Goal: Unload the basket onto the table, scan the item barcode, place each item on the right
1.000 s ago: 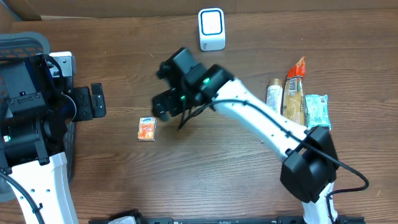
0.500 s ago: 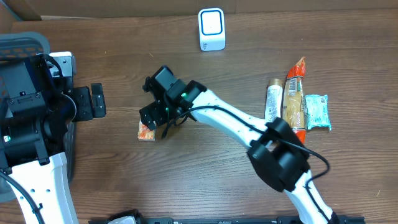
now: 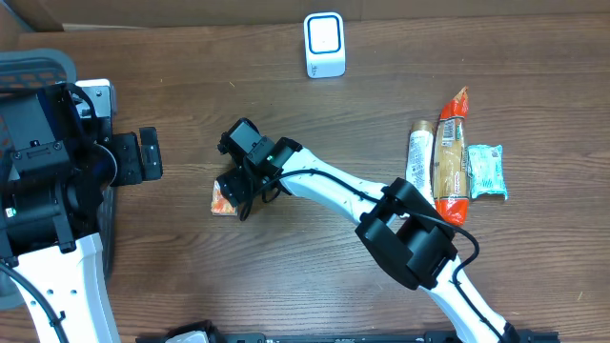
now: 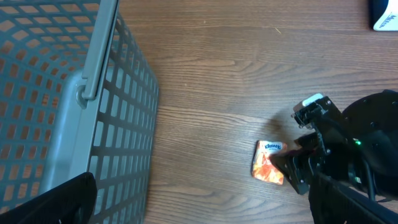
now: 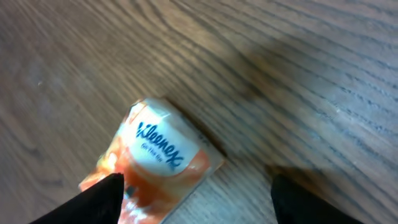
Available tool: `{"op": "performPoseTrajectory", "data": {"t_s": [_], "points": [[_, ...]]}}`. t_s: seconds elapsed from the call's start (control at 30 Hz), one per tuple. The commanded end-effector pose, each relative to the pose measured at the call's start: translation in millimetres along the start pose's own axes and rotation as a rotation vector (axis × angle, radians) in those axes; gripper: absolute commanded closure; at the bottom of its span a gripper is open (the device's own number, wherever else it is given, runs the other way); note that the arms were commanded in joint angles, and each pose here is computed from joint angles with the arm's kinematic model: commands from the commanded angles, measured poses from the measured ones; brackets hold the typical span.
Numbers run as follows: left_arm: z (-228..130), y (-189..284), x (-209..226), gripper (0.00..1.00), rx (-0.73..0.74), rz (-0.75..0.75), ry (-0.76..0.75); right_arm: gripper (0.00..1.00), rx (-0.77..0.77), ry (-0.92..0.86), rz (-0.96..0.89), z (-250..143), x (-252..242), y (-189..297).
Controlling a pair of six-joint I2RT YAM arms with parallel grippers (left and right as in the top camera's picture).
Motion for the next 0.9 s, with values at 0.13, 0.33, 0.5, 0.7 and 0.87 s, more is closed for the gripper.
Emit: {"op": "performPoseTrajectory", "data": {"t_s": [0.13,0.33,0.5,0.7,0.87], "points": [[3,2,1,0.00,-0.012,0.001,-0.008,0.31,-0.033,-0.034,-0.008,0,0,-12],[3,2,1,0.01,-0.012,0.001,-0.007,0.34,-0.030,-0.012,-0.014,-8,9,-23],[3,2,1,0.00,-0.012,0.001,-0.007,0.42,-0.017,-0.001,-0.041,-14,11,-25],[3,2,1,0.00,-0.012,0.001,-0.007,0.71,0.024,-0.011,-0.061,-21,7,-25],[3,2,1,0.00,-0.012,0.001,-0.007,0.85,0.071,-0.003,-0.096,-21,-3,-12]]}}
Point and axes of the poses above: each gripper's point midway between its finger pads, its own y axis back along the fingers, its own x axis along the line the jaws close on, z = x × y, the point moved 7 cm from there along y, back along the fingers, and after that the axes turned 7 degrees about -y, right-handed, at the moved point
